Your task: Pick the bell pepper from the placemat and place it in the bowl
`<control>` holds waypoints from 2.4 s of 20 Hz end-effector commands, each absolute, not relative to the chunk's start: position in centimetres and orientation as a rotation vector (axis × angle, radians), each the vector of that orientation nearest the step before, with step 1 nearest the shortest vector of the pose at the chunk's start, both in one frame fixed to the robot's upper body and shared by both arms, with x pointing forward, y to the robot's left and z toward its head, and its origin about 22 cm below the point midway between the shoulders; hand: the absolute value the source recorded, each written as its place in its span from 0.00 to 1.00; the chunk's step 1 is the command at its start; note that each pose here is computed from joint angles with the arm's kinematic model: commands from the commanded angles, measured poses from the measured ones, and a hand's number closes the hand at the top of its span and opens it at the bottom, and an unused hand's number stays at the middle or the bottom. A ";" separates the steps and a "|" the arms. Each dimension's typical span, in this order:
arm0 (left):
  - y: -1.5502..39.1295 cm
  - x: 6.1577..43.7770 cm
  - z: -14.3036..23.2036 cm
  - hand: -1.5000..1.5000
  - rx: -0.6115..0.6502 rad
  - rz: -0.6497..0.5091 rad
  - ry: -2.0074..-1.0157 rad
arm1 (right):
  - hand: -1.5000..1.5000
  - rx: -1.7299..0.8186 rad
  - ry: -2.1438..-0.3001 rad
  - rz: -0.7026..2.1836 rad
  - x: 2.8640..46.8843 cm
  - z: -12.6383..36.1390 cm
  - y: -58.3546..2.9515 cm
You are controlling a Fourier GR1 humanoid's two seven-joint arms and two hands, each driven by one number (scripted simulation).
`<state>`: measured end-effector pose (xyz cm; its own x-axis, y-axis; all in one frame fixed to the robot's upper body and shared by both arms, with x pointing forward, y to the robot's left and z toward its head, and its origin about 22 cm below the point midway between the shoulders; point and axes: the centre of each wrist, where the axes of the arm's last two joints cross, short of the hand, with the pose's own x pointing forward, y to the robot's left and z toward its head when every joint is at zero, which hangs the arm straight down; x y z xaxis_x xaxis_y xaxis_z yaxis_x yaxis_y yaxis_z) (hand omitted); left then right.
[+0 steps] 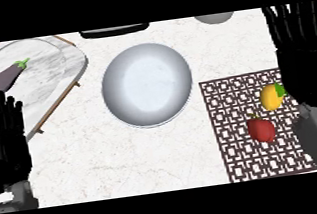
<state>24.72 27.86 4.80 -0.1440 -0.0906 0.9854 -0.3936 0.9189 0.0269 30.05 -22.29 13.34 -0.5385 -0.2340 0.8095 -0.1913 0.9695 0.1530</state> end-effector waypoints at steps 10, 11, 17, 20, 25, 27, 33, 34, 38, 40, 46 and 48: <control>24.6 24.8 2.7 0.50 0.167 -0.007 -1.597 | 0.00 -0.775 -1.807 0.208 25.0 1.2 -27.2; 23.6 24.6 2.7 0.50 0.149 -0.016 -1.595 | 0.00 -0.766 -1.847 0.120 23.4 0.0 -25.7; 23.1 26.1 3.4 0.50 0.121 -0.090 -1.582 | 0.00 -0.943 -2.029 0.111 17.5 -1.6 -20.8; 22.0 26.9 2.8 0.50 0.081 -0.105 -1.583 | 0.00 -1.031 -1.987 0.126 15.8 -1.2 -19.5; 21.7 27.3 3.2 0.50 0.092 -0.104 -1.604 | 0.00 -1.175 -1.767 0.156 14.0 0.1 -21.1; 22.2 27.2 3.9 0.50 0.078 -0.094 -1.591 | 0.00 -1.159 -1.697 0.164 13.9 2.8 -21.7; 21.8 28.9 4.5 0.50 0.087 -0.096 -1.598 | 0.00 -1.105 -1.431 0.209 14.9 5.3 -19.9; 21.0 27.5 4.0 0.50 0.065 -0.118 -1.609 | 0.00 -1.097 -1.402 0.198 15.5 7.2 -20.0; 20.2 27.6 2.9 0.50 0.070 -0.118 -1.595 | 0.00 -1.045 -1.263 0.256 17.3 6.8 -18.9; 22.0 27.8 4.6 0.50 0.058 -0.119 -1.585 | 0.00 -1.058 -1.206 0.270 17.1 6.1 -17.4; 20.9 26.4 2.0 0.50 0.078 -0.100 -1.593 | 0.00 -0.988 -1.229 0.301 16.6 7.5 -18.9; 21.1 28.6 3.4 0.50 0.064 -0.109 -1.571 | 0.00 -0.970 -1.227 0.298 16.2 5.2 -19.3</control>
<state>27.64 21.47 3.01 -0.0218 -0.1133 0.9933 0.0191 0.9933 0.1138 16.60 -19.06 5.80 0.3649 0.6735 0.6428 0.3110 0.5626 -0.7660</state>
